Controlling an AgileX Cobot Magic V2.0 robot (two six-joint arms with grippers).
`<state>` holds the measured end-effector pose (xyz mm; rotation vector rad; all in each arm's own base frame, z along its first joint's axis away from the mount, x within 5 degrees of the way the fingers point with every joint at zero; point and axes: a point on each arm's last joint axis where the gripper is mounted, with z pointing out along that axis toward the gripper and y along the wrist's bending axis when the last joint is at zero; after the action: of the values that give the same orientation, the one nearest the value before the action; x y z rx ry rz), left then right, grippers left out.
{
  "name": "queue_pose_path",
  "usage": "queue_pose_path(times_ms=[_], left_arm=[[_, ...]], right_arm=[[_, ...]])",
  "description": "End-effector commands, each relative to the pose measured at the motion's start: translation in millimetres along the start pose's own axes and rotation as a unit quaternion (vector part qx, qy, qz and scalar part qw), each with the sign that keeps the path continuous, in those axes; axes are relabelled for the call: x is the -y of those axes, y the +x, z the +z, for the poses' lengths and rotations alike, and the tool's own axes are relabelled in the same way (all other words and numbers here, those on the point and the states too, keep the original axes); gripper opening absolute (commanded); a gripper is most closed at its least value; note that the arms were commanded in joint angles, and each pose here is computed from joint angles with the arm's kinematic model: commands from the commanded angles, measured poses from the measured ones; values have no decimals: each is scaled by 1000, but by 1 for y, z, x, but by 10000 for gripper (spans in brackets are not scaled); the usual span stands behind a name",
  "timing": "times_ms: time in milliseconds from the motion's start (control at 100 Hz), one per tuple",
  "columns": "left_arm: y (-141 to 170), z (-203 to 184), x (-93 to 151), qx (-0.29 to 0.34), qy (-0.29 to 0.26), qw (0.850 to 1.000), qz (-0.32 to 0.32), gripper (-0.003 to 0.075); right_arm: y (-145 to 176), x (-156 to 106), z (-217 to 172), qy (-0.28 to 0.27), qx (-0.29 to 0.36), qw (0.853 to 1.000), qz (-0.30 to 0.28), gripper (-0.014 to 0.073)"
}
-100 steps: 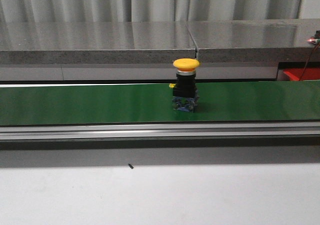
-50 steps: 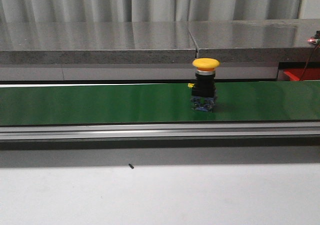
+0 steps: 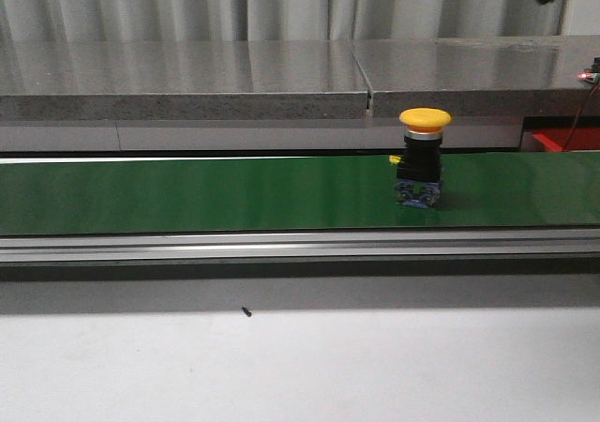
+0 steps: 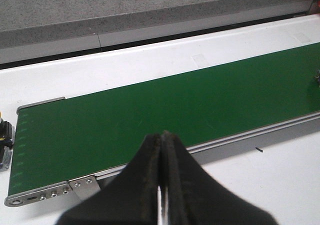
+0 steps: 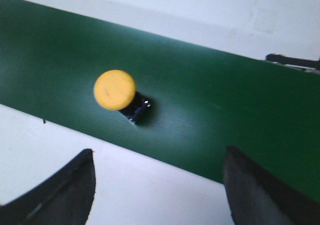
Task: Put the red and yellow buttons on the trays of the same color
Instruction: 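Lower the right gripper onto the yellow button at the belt end and grasp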
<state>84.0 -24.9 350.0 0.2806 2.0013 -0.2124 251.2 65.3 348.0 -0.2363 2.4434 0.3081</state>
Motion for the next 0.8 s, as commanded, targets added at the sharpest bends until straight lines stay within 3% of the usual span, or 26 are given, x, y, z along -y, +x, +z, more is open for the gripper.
queue_pose_path(times_ms=[0,230,790], left_arm=[[-13,-4,0,46,-1,999,-5,-20],[-13,-4,0,46,-1,999,-5,-20],[-13,-4,0,46,-1,999,-5,-20]], right_arm=[[-9,-7,6,-4,17,1000,10,538],[-9,-9,42,5,-24,997,68,538],[-27,-6,78,26,-35,996,73,538]])
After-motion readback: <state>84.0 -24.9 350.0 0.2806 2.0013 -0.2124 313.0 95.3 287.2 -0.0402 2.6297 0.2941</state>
